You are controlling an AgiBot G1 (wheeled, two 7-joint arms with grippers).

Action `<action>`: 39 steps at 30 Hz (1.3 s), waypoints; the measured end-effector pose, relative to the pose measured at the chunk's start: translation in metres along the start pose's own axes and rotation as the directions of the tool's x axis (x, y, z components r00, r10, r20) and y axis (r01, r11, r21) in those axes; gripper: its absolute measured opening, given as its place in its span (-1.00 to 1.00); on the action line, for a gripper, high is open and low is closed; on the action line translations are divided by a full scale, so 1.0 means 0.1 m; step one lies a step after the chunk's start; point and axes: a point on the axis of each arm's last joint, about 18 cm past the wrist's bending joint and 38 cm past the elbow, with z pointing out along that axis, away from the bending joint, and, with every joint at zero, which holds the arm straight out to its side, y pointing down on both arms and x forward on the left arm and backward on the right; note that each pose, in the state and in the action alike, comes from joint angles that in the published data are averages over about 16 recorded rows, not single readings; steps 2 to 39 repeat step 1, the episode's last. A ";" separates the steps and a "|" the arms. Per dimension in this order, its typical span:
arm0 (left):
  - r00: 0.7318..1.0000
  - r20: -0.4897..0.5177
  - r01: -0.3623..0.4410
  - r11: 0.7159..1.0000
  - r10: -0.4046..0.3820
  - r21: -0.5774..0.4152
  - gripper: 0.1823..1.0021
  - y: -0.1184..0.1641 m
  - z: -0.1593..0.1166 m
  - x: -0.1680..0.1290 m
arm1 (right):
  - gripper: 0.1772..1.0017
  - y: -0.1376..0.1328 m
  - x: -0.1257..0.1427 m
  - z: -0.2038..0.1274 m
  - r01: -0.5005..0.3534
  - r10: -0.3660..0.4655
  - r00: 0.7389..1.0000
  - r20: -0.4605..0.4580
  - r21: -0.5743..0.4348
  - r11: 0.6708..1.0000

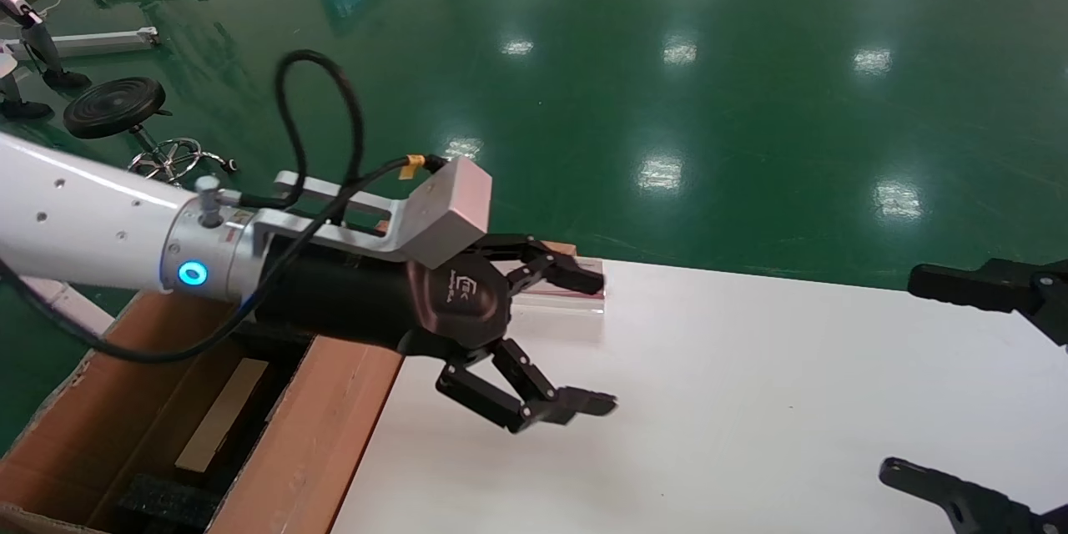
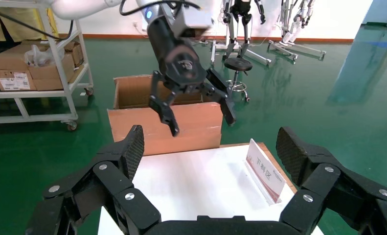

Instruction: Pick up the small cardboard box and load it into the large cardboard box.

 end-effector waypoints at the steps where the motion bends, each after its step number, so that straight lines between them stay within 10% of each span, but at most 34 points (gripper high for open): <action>1: 1.000 -0.006 -0.004 1.000 0.004 0.014 1.00 -0.01 0.00 0.01 | 1.00 0.00 0.00 0.00 0.000 0.000 1.000 0.000 0.000 1.000; 39: 1.000 -0.006 -0.004 1.000 0.004 0.014 1.00 -0.01 0.00 0.01 | 1.00 0.00 0.00 0.00 0.000 0.000 1.000 0.000 0.000 1.000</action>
